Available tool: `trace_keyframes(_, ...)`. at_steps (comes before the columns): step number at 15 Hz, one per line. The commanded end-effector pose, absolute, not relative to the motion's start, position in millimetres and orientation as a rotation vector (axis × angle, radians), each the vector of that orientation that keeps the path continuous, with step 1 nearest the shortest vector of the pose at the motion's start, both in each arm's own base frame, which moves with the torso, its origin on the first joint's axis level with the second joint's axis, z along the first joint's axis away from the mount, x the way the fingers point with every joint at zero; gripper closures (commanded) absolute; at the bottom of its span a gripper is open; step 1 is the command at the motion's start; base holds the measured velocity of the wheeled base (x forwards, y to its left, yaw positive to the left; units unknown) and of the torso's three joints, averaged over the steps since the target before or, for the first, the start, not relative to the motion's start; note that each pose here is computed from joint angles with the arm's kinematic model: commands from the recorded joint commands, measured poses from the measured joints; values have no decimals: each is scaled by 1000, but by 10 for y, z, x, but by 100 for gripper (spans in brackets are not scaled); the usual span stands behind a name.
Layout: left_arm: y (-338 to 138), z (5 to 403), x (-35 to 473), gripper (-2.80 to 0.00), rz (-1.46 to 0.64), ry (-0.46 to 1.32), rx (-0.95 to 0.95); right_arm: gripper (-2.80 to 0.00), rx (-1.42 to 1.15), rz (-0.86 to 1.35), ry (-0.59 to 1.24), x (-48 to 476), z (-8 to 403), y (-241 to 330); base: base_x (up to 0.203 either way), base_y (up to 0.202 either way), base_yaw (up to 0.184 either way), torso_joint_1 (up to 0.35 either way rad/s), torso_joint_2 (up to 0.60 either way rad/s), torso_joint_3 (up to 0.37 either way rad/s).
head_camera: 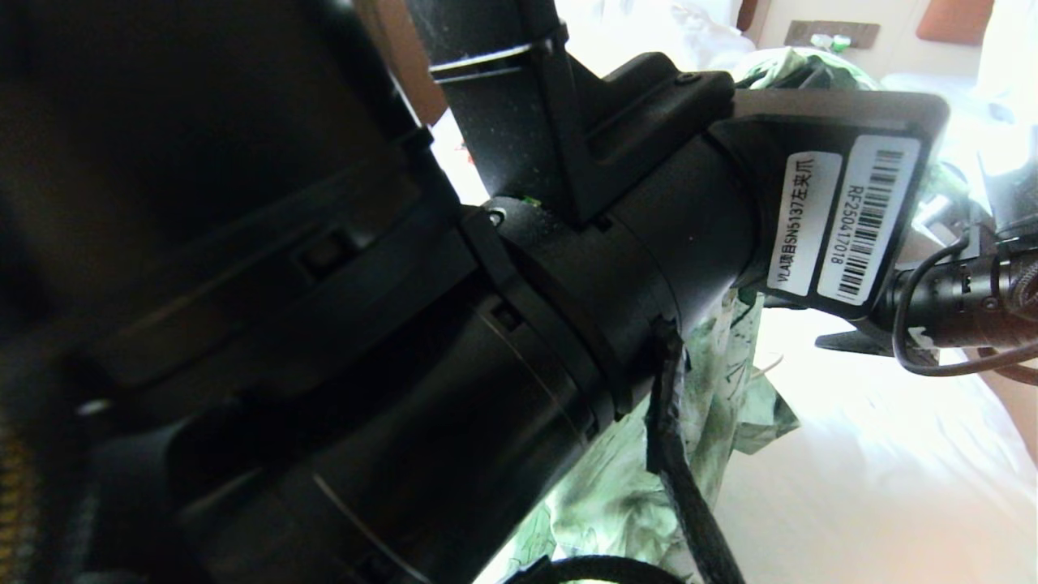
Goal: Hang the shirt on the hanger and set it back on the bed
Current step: Take the clothes hanger out of the clothes
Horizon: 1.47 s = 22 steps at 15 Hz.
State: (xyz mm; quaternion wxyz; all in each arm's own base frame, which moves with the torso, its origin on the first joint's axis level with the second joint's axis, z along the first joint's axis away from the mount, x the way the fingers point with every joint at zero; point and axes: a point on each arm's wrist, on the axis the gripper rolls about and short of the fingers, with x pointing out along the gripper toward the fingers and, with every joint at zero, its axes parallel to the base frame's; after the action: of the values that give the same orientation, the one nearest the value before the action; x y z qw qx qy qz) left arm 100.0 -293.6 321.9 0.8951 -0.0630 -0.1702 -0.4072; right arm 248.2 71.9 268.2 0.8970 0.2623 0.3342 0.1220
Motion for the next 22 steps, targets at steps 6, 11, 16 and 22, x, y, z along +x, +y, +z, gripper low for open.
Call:
trace_keyframes(6,-2909,3245,1005,0,-836,-361,-139,-280,652,191,809,2578,2434,770,0,0,0,0,0,0)
trace_keyframes(11,-2909,3249,1005,0,-835,-362,-140,-280,689,223,824,2646,2327,959,0,0,0,0,0,0)
trace_keyframes(16,-2904,3254,1004,0,-833,-367,-133,0,719,213,839,2702,2253,1025,0,0,0,0,0,0)
trace_keyframes(22,-2889,3264,999,0,-833,-370,-133,0,735,251,774,2676,2305,1035,0,0,0,0,0,0)
